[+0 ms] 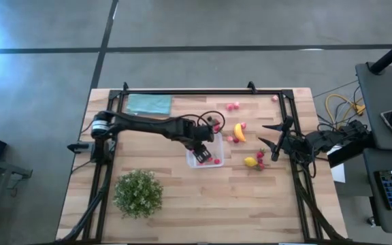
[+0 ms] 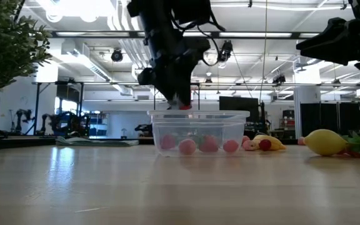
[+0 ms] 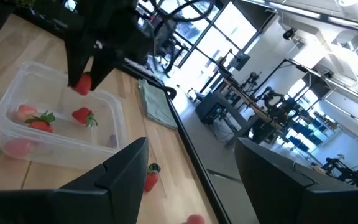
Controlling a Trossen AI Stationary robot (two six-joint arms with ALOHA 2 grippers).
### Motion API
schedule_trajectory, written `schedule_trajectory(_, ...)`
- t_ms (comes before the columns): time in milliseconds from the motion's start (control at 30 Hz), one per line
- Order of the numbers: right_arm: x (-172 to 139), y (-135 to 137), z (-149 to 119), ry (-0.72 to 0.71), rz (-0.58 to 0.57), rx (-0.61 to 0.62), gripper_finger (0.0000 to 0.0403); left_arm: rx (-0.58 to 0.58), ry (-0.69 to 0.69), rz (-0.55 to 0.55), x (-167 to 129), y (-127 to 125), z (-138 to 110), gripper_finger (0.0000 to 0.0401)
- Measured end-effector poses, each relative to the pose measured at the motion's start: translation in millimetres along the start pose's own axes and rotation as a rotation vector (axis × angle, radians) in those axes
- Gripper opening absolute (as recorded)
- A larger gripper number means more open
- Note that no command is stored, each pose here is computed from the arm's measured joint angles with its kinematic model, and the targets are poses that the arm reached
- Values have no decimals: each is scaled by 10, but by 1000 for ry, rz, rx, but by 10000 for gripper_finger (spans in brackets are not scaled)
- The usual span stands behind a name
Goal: Pick and placing Produce into tupperware
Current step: Put the strawberry into the transparent container, then put the cherry into the transparent container
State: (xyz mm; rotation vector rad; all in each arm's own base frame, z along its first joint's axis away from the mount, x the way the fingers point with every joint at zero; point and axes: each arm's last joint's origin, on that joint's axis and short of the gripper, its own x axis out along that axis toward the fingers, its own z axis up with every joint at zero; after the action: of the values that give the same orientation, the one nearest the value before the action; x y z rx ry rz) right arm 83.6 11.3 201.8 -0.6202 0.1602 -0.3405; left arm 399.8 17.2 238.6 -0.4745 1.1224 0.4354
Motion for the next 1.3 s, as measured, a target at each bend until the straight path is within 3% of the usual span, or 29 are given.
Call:
schedule_trajectory(300, 0, 0, 0, 0, 0, 0, 233, -4, 10, 0, 68, -40, 10, 208)
schedule_trajectory(533, 0, 0, 0, 0, 0, 0, 233, -200, -30, -11, -76, 84, 200, 263)
schedule_trajectory(733, 0, 0, 0, 0, 0, 0, 233, -312, -148, 21, -244, 357, 513, 244)
schedule_trajectory(967, 0, 0, 0, 0, 0, 0, 233, -403, -135, 56, -203, 736, 642, 198)
schedule_trajectory(1300, 0, 0, 0, 0, 0, 0, 233, -450, -40, 69, 201, 845, 660, 190)
